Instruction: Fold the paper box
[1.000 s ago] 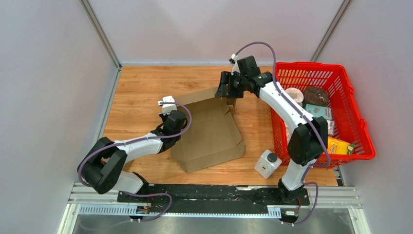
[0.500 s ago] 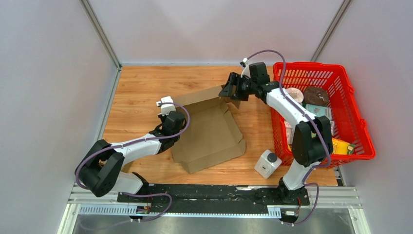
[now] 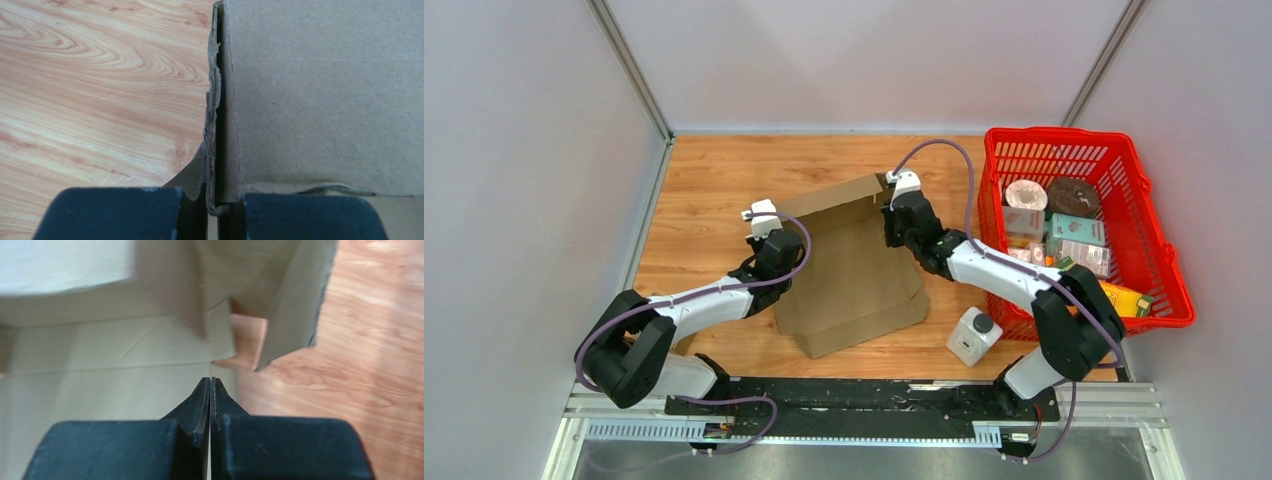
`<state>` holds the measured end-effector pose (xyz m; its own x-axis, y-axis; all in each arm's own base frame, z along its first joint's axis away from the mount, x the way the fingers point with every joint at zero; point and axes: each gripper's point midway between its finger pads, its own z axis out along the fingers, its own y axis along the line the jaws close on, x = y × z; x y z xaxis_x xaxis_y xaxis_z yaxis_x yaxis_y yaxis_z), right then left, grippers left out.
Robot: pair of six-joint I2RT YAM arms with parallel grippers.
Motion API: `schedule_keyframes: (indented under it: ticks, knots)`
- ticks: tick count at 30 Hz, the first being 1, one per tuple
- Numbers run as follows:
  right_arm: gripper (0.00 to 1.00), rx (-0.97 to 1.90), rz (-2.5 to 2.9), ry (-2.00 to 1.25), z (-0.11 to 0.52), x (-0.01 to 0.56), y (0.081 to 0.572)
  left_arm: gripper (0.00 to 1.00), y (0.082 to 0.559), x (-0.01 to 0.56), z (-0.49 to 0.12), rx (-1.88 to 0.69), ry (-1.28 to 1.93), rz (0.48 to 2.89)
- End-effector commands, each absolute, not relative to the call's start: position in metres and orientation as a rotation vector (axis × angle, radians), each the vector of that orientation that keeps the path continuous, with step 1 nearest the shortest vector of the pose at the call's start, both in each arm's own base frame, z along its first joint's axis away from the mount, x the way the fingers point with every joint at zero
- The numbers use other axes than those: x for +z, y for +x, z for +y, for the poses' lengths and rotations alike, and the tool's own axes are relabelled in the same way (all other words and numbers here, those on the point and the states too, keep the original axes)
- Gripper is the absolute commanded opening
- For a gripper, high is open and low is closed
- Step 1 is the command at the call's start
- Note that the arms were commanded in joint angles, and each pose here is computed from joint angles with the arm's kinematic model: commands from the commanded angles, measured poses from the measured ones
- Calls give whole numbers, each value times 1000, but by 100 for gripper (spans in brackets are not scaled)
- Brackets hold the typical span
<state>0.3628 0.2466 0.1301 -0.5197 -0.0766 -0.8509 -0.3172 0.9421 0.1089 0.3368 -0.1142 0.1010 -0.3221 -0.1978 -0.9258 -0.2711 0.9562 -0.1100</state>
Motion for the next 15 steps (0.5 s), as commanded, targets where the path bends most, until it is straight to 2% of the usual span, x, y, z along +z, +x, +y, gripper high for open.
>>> schedule_keyframes:
  ticks: [1,10,15]
  knots:
    - [0,115,1958,-139,225,145,419,0,336,107,-112,61,-384,1886]
    - [0,194,1955,-142,240,116,435,0,335,106,-111,63,-394,1886]
    - [0,288,1917,-219,268,117,422,0,335,106,-110,61,-398,1883]
